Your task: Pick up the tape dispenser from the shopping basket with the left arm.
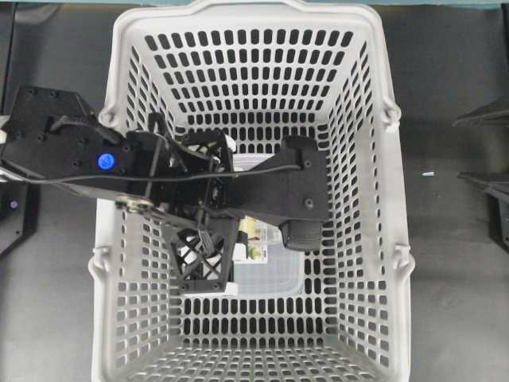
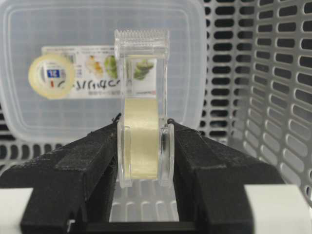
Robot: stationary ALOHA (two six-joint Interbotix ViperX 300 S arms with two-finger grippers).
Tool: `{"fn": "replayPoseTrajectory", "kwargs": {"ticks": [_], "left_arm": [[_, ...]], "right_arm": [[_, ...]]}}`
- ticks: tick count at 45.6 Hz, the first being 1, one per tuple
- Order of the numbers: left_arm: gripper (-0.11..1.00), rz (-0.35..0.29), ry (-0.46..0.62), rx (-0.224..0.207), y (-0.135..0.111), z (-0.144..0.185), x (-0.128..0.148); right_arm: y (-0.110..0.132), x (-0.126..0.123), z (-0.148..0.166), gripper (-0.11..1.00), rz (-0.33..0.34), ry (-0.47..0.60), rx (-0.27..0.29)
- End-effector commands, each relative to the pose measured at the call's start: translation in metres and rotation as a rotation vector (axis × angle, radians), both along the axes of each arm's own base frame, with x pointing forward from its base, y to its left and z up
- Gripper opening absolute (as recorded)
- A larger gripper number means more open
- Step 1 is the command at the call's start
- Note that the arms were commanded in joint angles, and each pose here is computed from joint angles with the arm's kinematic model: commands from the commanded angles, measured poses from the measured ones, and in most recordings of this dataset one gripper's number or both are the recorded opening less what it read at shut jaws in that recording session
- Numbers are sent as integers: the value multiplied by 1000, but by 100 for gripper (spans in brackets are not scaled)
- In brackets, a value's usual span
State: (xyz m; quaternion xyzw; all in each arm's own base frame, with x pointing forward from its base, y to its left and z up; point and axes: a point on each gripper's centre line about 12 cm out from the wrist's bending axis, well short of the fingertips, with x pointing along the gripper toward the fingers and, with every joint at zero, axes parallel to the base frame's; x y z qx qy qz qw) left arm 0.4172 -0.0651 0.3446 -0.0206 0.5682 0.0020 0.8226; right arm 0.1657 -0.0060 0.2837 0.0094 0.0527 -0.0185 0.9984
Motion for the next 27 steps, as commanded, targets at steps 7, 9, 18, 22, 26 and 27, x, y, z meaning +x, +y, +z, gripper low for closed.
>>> {"fn": "replayPoseTrajectory", "kwargs": {"ticks": [7,9,18,22,26,27], "left_arm": [[29,-3,-28,0,0,9,-2],[29,-3,-28,0,0,9,-2],[29,-1,-26,0,0,9,-2],[29,-3,-26,-1,-1,9,-2],[29,-3,-25,-1,-1,8,-1],[29,-3,-25,0,-1,8,-1]], "right_arm": [[0,1,1,77,-2,-5,1],[0,1,1,77,-2,-6,1],[0,1,0,77,-2,-5,1],[0,1,0,77,-2,-6,1],[0,1,0,77,-2,-5,1],[0,1,0,77,-2,-5,1]]}}
